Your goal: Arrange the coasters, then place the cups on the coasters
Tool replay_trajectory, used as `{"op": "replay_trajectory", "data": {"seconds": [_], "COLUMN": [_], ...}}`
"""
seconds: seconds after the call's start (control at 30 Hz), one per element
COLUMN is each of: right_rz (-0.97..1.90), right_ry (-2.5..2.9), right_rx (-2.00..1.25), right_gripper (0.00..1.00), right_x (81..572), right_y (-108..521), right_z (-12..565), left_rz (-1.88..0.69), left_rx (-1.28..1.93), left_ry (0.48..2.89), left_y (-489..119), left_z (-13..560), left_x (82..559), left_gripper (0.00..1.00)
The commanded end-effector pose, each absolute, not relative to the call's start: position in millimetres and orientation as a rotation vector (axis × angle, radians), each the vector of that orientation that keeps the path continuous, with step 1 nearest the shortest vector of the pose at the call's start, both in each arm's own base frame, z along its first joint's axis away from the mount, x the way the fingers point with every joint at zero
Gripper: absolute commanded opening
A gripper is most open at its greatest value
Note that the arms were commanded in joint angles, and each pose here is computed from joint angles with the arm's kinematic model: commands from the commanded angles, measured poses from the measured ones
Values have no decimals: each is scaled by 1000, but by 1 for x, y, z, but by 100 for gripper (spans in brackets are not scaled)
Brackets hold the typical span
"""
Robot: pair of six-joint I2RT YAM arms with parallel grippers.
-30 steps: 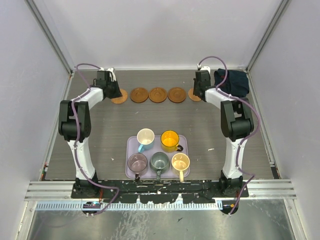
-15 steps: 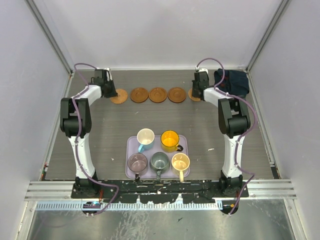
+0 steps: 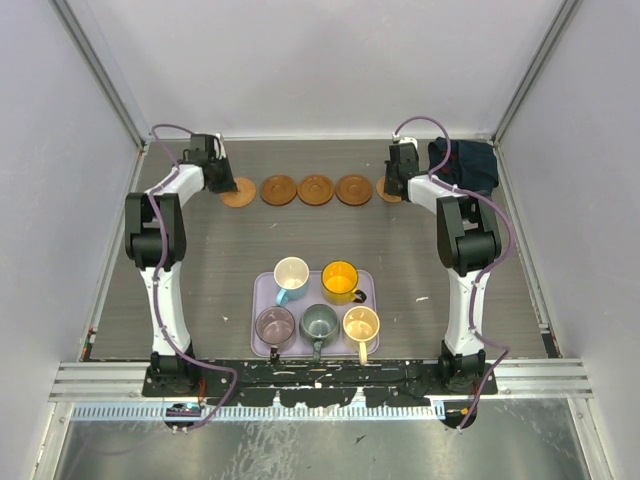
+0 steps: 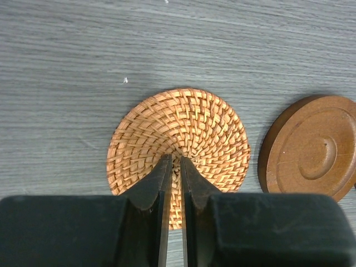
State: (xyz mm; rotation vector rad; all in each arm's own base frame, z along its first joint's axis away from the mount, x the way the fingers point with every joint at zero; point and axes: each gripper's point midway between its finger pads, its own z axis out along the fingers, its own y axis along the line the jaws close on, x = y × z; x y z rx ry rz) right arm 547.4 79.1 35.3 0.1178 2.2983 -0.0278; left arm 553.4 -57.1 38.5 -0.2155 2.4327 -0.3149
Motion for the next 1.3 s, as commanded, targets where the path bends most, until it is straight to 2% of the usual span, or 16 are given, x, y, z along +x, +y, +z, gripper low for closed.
{"op": "replay_trajectory", "data": {"seconds": [0.0,0.5,1.27], "right_rz": [-26,-5,27], "right_ry": [2274,2216,2242], "right_rx": [152,129,180], "right_gripper": [2,10,10], "right_x": [550,560,543], "right_y": [75,77,79], "right_z": [45,67,68], "left_rz": [-371,-382,-400], "left_rx": [-183,-192,-307], "left_ry": [2452,2392,2366], "left_y": [-62,-59,-36], "left_z": [43,59,62], "left_x": [556,564,571], "left_gripper": [13,14,15]}}
